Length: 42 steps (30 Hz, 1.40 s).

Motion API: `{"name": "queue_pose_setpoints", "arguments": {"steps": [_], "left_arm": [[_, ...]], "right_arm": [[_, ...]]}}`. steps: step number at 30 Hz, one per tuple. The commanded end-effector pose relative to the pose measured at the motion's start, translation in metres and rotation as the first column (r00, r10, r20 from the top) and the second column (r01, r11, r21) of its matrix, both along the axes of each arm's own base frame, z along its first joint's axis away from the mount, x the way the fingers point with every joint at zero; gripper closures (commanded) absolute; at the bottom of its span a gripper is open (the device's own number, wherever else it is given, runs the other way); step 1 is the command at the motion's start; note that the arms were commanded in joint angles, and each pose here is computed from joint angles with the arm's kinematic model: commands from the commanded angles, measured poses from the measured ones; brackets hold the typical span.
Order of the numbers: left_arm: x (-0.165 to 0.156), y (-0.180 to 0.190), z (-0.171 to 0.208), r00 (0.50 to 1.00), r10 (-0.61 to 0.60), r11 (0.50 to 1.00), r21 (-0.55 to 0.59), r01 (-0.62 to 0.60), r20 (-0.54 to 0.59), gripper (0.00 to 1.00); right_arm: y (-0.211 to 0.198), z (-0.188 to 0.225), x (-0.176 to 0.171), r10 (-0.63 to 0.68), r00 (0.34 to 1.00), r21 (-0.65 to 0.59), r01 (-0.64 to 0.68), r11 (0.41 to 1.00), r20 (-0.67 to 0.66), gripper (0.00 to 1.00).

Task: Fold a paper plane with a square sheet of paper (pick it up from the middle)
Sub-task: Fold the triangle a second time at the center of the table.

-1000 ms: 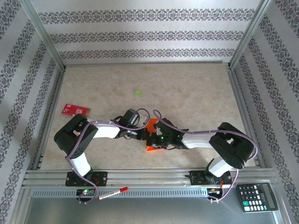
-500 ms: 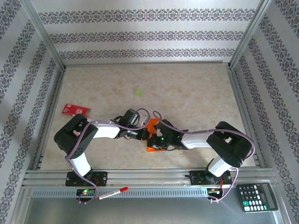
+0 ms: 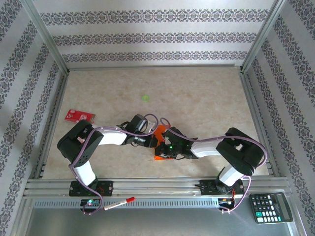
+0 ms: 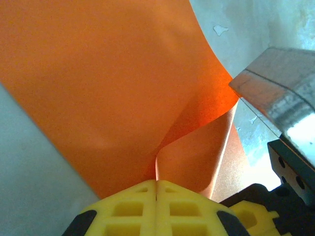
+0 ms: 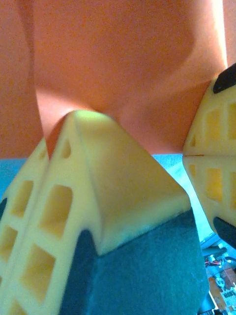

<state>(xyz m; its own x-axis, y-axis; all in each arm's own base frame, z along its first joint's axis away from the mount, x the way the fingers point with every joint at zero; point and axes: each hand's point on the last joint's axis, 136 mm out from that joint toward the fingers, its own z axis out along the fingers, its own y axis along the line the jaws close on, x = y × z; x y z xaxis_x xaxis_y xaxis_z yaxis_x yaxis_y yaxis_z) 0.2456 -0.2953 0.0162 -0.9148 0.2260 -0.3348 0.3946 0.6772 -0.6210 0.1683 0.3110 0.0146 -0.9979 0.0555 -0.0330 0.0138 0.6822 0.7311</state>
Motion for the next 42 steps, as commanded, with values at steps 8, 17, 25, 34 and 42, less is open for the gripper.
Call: {"name": "queue_pose_setpoints", "arguments": {"steps": [8,17,25,34,42], "left_arm": [[-0.027,0.057,-0.063,0.99,0.085,0.951,0.304,-0.046,-0.116,1.0],[-0.027,0.059,-0.064,0.989,0.091,0.947,0.317,-0.05,-0.114,1.0],[-0.028,0.06,-0.065,0.989,0.091,0.947,0.319,-0.049,-0.115,1.0],[-0.027,0.058,-0.063,0.99,0.086,0.949,0.311,-0.046,-0.116,1.0],[-0.028,0.058,-0.064,0.989,0.081,0.949,0.313,-0.04,-0.121,1.0]], "right_arm": [[-0.011,-0.024,-0.037,0.037,0.996,-0.076,-0.043,0.996,-0.081,1.0],[-0.01,-0.023,-0.047,0.048,0.996,-0.081,-0.054,0.995,-0.076,1.0],[0.0,-0.01,-0.045,0.073,0.996,-0.039,-0.074,0.996,-0.042,1.0],[-0.005,0.036,-0.004,-0.025,0.996,0.067,0.019,0.998,0.08,1.0],[-0.008,0.026,0.01,-0.047,0.995,0.02,0.046,0.999,0.082,1.0]]}}
